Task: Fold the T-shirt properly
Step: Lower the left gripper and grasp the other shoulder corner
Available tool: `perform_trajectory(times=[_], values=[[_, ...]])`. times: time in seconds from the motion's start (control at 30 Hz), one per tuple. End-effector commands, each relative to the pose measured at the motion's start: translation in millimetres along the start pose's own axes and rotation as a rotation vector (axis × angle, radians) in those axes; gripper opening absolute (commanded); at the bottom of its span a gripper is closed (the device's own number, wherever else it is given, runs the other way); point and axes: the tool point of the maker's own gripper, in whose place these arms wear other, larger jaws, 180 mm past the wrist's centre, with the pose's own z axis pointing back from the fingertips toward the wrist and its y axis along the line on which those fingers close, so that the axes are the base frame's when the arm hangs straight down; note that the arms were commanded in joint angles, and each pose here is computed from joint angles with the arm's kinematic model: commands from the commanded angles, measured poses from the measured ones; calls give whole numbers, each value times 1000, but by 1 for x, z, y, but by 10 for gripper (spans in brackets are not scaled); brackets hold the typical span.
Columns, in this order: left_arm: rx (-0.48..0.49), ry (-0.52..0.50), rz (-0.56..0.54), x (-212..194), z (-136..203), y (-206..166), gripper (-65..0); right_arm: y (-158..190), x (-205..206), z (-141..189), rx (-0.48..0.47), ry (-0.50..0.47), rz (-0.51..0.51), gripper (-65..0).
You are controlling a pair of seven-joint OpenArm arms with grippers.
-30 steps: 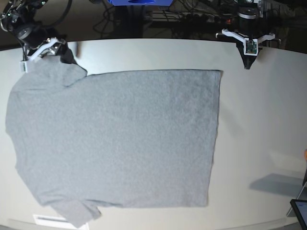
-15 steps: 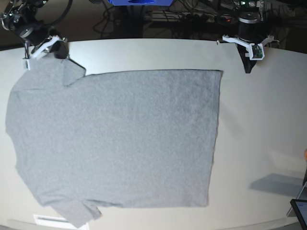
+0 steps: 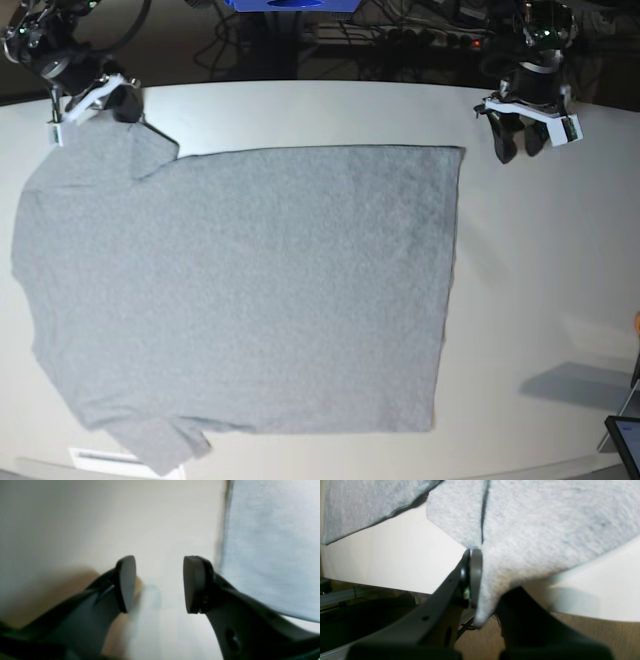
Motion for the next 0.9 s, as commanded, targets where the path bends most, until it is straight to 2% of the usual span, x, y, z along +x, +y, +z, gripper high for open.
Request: perform_trajectory(times=[0.0, 0.1, 0.23, 0.43, 0.63, 0.87], values=[[-57, -19, 10, 8, 1, -10, -346, -5, -11, 2, -29, 59, 2, -649], [-151, 35, 61, -2, 3, -28, -339, -5, -11, 2, -29, 59, 2, -649], [-206, 90, 107, -14, 6, -41, -339, -5, -12, 2, -29, 60, 2, -650], [-201, 132, 151, -28, -1, -40, -339, -5, -12, 2, -29, 62, 2, -650], [-154, 200, 214, -54, -12, -28, -341, -5, -12, 2, -29, 62, 2, -650], [-162, 192, 237, -54, -23, -34, -341, -6, -13, 3, -30, 63, 1, -650]])
